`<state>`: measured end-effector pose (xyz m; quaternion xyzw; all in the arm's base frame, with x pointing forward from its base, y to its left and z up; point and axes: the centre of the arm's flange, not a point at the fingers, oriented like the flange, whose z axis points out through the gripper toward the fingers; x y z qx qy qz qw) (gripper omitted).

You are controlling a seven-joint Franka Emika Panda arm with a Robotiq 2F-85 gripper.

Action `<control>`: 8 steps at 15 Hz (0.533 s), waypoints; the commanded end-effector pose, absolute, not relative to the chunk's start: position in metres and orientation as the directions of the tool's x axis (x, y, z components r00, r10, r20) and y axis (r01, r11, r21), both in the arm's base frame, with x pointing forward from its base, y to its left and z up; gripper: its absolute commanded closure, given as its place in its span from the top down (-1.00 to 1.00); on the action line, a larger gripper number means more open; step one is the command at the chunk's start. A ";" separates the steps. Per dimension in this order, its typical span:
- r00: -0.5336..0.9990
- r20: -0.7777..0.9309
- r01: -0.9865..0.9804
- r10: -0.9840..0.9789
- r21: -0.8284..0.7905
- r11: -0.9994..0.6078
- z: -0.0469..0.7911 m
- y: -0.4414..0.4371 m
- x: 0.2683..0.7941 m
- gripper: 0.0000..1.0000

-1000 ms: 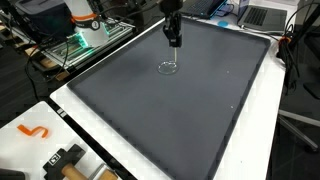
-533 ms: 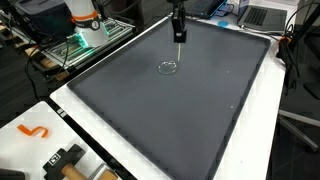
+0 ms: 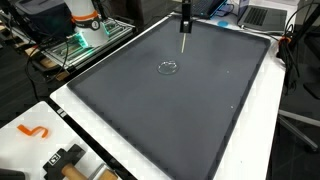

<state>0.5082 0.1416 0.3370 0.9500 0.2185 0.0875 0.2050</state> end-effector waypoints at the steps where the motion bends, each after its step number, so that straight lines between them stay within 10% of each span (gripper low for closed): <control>1: 0.899 0.039 0.362 0.436 0.493 -0.791 0.316 0.170 0.510 -0.94; 8: 0.917 0.069 0.292 0.393 0.556 -0.778 0.286 0.195 0.515 -0.94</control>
